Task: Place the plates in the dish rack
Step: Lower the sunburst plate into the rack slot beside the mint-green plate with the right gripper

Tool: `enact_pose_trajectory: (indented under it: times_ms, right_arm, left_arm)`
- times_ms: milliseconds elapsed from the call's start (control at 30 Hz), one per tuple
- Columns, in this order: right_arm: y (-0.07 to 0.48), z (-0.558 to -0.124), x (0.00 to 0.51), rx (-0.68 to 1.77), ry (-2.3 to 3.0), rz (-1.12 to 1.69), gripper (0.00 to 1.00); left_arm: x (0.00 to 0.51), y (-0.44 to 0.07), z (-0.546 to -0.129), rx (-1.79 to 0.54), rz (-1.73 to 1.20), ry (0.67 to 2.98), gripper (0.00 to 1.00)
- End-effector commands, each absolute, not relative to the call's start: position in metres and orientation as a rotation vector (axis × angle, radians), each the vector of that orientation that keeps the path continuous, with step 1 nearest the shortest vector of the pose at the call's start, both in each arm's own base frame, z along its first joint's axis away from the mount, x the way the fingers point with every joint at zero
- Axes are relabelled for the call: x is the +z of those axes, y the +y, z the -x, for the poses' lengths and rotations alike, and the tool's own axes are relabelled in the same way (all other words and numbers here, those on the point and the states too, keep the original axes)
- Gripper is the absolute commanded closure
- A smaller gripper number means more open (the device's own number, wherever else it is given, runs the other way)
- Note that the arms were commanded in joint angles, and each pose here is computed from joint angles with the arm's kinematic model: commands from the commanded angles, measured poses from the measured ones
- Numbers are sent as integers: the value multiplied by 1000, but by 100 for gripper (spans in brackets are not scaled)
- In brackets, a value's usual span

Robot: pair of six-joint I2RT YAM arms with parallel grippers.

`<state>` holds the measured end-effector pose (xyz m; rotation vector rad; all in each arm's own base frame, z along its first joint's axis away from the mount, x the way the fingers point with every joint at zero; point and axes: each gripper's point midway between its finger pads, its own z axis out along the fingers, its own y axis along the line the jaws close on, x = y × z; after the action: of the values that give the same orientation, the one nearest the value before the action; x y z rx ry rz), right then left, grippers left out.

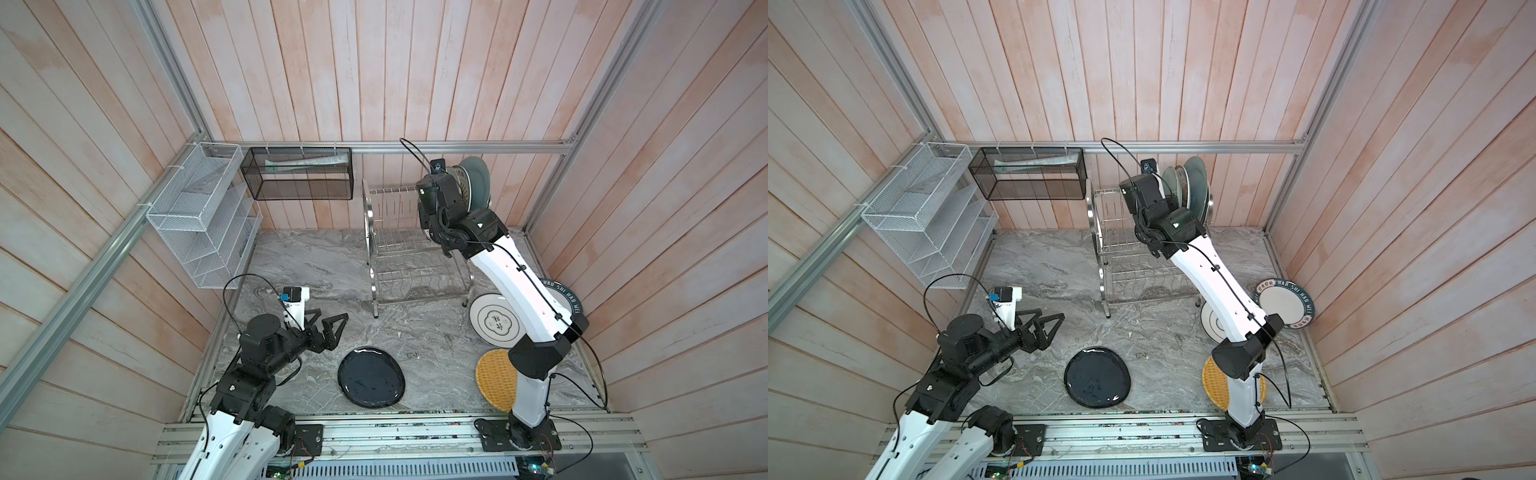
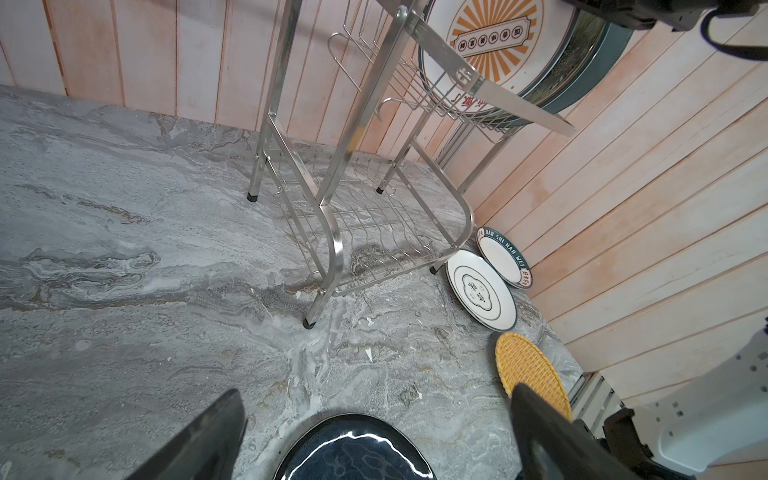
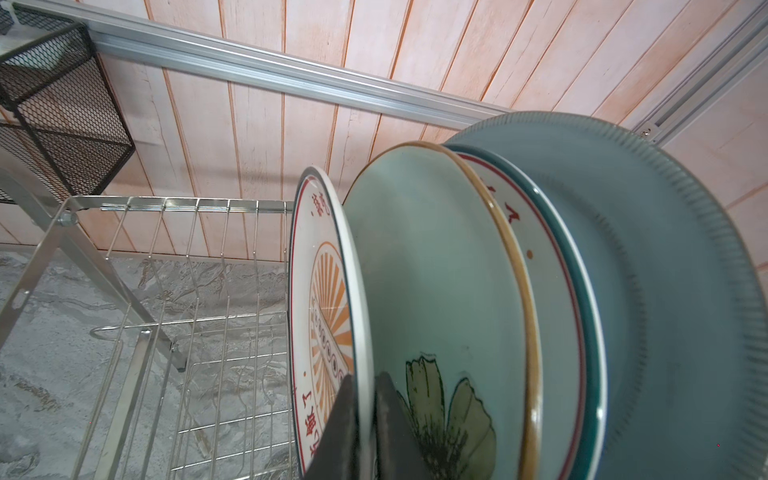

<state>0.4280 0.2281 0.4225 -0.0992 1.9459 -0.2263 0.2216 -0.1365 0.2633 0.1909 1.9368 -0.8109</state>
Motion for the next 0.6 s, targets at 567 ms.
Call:
enact_pose_trajectory:
  times_ms: [567]
  right_arm:
    - [216,-424,413,-243,1974,126,58]
  left_arm:
    - [259,-138,-224,-808,-213,1935,0]
